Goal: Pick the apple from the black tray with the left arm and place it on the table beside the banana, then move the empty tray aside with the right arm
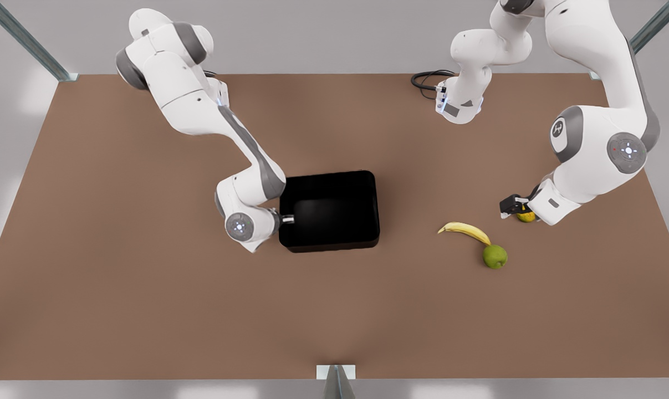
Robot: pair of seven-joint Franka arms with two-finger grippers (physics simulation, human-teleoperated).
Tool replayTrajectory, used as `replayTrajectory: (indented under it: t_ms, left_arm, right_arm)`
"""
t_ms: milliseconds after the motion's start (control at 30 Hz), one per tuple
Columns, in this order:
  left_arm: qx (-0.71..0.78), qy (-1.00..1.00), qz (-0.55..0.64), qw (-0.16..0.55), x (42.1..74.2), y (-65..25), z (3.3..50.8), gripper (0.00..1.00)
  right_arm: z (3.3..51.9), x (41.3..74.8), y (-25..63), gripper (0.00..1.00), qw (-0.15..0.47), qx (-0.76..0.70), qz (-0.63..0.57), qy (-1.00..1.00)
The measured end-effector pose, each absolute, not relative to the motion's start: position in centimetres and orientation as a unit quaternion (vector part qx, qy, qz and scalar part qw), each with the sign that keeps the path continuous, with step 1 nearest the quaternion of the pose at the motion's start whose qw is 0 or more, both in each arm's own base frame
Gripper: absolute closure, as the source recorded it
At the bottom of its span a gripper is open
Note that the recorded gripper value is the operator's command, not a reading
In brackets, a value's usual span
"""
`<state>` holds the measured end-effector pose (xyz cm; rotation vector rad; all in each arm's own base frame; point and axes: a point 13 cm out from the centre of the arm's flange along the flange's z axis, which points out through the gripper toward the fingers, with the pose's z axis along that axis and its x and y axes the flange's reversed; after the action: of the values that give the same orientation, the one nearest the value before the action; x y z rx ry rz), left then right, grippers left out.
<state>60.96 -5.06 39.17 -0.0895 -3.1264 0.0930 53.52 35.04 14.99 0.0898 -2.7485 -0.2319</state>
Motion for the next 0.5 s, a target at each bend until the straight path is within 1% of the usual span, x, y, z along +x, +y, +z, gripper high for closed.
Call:
replayTrajectory:
  t_ms: [133,267,367,500]
  left_arm:
    - [-0.031,-0.999,0.030,0.003,61.0,-6.0,39.3,0.00]
    - [-0.028,-0.999,0.029,0.001,61.1,-6.3,39.4,0.00]
    - [-0.028,-0.999,0.029,0.002,61.0,-6.7,39.3,0.00]
    - [-0.025,-0.999,0.029,0.002,61.0,-6.8,39.3,0.00]
  right_arm:
    - [19.4,54.2,32.3,0.81,0.189,0.026,-0.079,-0.978]
    - [20.9,54.3,28.9,0.81,0.207,0.015,-0.069,-0.976]
    - [21.9,55.3,24.0,0.81,0.216,-0.008,-0.056,-0.975]
    - [24.6,56.0,19.1,0.82,0.219,-0.021,-0.049,-0.974]
